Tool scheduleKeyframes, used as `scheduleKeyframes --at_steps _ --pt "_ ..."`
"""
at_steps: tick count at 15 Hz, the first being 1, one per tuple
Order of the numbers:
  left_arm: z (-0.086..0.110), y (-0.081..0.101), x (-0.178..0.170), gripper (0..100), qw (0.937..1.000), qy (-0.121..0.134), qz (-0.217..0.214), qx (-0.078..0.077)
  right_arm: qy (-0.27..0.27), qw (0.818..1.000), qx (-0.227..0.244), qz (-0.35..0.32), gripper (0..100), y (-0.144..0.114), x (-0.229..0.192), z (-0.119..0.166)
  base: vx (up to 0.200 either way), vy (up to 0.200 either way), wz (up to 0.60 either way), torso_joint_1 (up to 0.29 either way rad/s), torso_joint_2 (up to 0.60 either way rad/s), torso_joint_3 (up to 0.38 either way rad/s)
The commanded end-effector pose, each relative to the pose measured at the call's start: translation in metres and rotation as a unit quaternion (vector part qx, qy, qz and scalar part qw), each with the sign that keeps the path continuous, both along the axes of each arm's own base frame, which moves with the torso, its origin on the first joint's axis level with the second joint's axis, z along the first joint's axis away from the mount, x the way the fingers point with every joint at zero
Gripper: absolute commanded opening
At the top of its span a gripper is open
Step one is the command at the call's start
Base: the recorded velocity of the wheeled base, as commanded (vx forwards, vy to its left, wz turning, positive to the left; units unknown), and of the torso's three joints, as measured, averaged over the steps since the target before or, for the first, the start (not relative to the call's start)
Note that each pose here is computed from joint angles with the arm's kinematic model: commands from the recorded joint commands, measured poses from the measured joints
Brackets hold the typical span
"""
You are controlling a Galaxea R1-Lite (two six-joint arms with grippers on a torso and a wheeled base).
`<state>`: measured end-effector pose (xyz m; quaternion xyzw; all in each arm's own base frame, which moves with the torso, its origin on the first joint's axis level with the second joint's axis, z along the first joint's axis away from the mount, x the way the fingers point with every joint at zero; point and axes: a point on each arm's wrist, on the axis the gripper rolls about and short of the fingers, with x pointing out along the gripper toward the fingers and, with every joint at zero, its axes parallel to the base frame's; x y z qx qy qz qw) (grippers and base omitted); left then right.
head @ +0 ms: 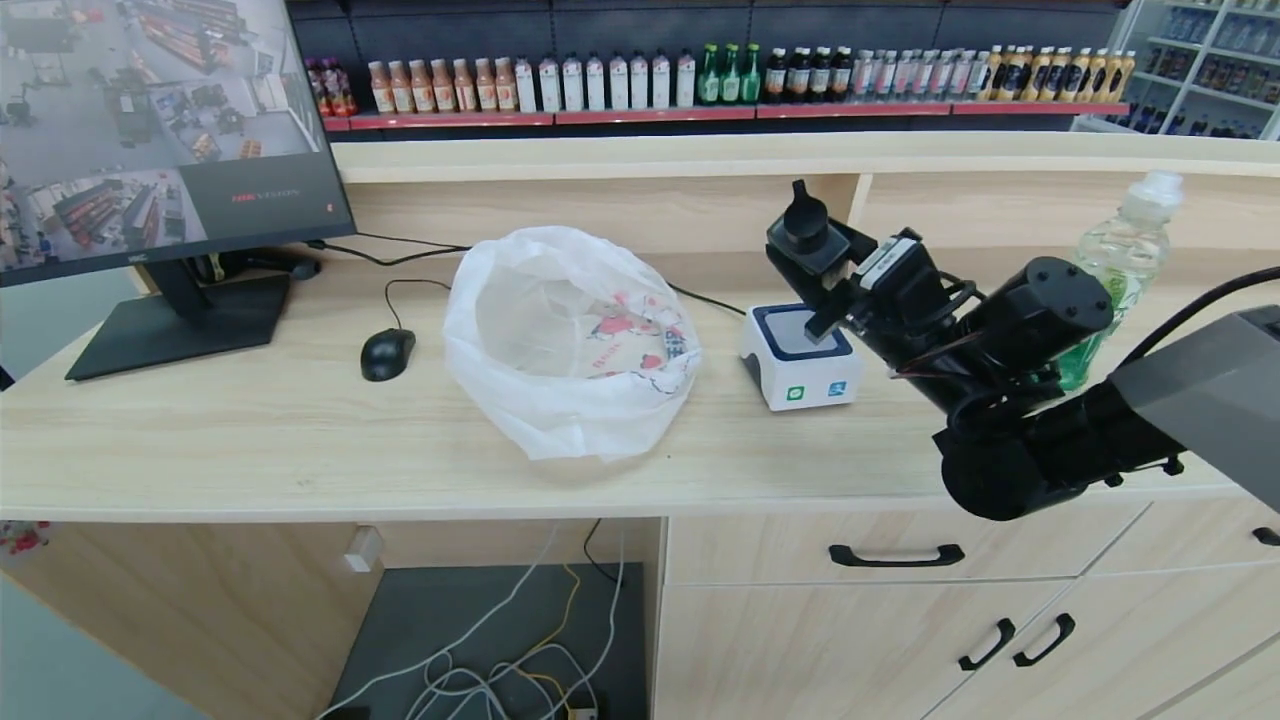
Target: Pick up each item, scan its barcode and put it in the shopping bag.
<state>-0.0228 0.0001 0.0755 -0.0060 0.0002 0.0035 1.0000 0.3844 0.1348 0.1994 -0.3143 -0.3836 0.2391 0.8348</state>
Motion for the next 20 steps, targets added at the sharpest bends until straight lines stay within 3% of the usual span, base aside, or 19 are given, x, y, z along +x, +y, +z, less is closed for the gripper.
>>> scheduleKeyframes --at_steps 1,7,20 --pt "0.000 0.000 0.000 100 1.0000 0.000 0.000 0.000 0.005 1.000 -0.015 0.007 0 0.003 0.007 -0.013 0.000 0.000 0.00 0.000 0.00 0.000" --pt "0.000 0.000 0.000 100 1.0000 0.000 0.000 0.000 -0.008 0.998 -0.065 0.025 0 -0.003 0.012 -0.027 0.000 0.000 0.00 0.000 0.00 0.000" --pt "0.000 0.000 0.000 100 1.0000 0.000 0.000 0.000 -0.002 0.997 -0.081 0.021 0 -0.006 0.018 -0.041 0.000 0.000 0.00 0.000 0.00 0.000"
